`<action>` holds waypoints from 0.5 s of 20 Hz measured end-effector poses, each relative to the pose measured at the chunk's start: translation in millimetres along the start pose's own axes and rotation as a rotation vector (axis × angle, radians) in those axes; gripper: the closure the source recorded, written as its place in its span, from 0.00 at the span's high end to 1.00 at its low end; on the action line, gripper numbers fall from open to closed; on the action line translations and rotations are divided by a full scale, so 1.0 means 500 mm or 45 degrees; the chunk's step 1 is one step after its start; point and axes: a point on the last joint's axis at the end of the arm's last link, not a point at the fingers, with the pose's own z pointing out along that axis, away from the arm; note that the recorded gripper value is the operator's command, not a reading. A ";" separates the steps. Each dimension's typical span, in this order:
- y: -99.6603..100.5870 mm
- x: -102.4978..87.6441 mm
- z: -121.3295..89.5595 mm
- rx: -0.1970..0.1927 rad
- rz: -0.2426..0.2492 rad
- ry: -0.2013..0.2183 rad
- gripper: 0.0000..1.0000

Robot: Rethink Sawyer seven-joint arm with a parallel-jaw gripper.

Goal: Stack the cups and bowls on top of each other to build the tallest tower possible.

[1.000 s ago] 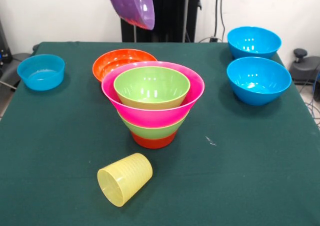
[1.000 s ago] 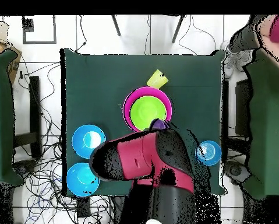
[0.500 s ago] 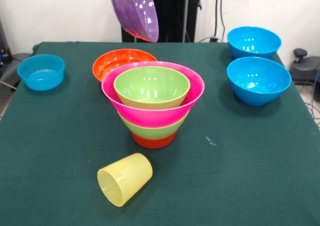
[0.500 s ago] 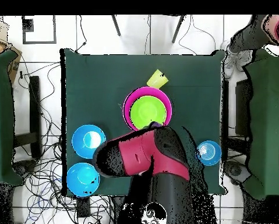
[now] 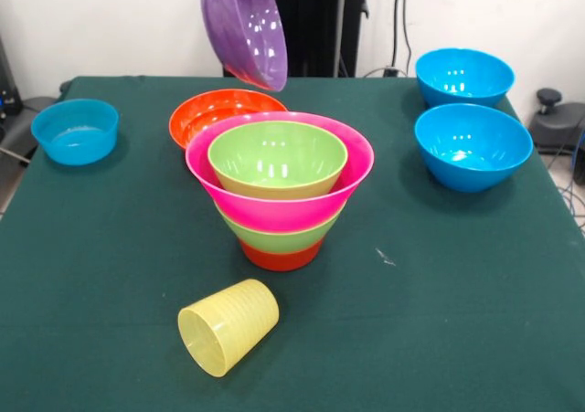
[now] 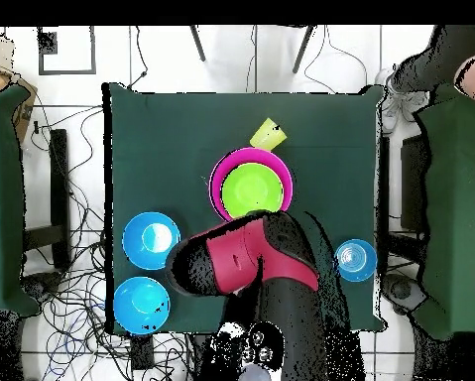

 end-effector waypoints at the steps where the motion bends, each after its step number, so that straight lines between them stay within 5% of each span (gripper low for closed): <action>1: 0.000 0.001 0.002 0.001 -0.001 0.002 0.00; 10: 0.001 -0.004 0.014 0.069 -0.026 -0.001 0.00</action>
